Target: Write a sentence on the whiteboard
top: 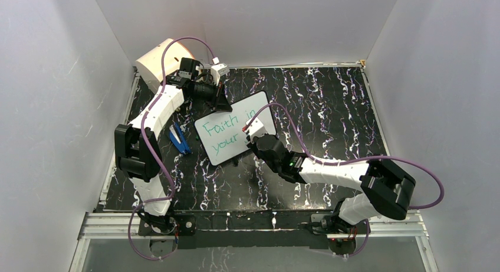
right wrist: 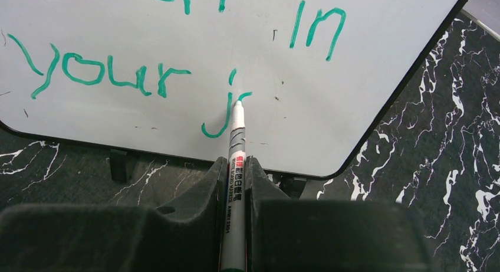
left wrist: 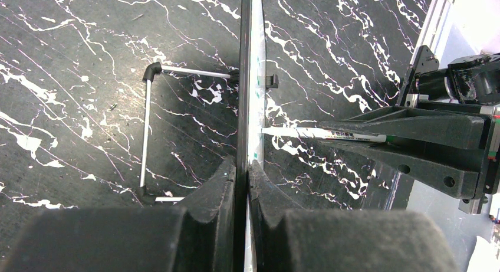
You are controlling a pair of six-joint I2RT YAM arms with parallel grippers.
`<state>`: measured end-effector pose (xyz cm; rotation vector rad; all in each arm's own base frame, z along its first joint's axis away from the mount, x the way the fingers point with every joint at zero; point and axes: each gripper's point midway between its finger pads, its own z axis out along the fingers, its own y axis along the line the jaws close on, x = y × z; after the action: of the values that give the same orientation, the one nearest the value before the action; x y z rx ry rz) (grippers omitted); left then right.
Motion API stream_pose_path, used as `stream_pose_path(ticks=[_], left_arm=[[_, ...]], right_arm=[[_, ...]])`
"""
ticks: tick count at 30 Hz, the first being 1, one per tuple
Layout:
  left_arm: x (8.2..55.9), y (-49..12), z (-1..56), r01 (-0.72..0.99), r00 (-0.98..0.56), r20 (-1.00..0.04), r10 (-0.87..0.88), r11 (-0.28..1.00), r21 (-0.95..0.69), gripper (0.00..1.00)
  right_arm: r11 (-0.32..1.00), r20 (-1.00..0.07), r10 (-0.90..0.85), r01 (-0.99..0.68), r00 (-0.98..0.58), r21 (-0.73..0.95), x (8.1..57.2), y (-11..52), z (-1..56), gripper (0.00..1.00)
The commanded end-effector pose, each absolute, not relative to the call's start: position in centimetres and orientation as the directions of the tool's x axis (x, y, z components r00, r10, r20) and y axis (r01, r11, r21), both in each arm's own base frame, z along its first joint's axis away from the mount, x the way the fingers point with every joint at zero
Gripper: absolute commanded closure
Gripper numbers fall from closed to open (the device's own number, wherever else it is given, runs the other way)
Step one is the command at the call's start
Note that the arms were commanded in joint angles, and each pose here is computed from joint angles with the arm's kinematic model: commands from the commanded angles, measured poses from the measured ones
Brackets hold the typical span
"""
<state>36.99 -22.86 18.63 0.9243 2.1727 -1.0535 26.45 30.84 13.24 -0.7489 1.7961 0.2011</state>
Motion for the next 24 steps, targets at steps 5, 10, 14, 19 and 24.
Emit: stream_pose_path(ticks=[5, 10, 14, 19, 24], left_arm=[[36.2, -21.7, 15.6, 0.728, -0.666, -0.633, 0.395, 0.528, -0.437, 1.00], [36.2, -21.7, 15.6, 0.728, -0.666, -0.633, 0.395, 0.528, -0.437, 1.00], [36.2, -21.7, 15.6, 0.728, -0.666, -0.634, 0.394, 0.526, -0.439, 1.00], [36.2, -21.7, 15.5, 0.727, -0.668, -0.630, 0.395, 0.527, -0.441, 1.00], [36.2, -21.8, 15.5, 0.727, -0.668, -0.631, 0.394, 0.526, -0.442, 1.00]], right_arm=[[0.789, -0.891, -0.406, -0.570, -0.203, -0.230, 26.4, 30.2, 12.1, 1.00], [0.784, -0.884, -0.416, -0.577, -0.212, -0.231, 26.3, 30.3, 11.6, 1.00], [0.784, -0.883, -0.417, -0.578, -0.217, -0.229, 26.2, 30.2, 11.4, 1.00], [0.794, -0.883, -0.416, -0.561, -0.218, -0.235, 26.4, 29.9, 11.4, 1.00], [0.814, -0.894, -0.398, -0.528, -0.207, -0.241, 26.8, 29.4, 12.1, 1.00]])
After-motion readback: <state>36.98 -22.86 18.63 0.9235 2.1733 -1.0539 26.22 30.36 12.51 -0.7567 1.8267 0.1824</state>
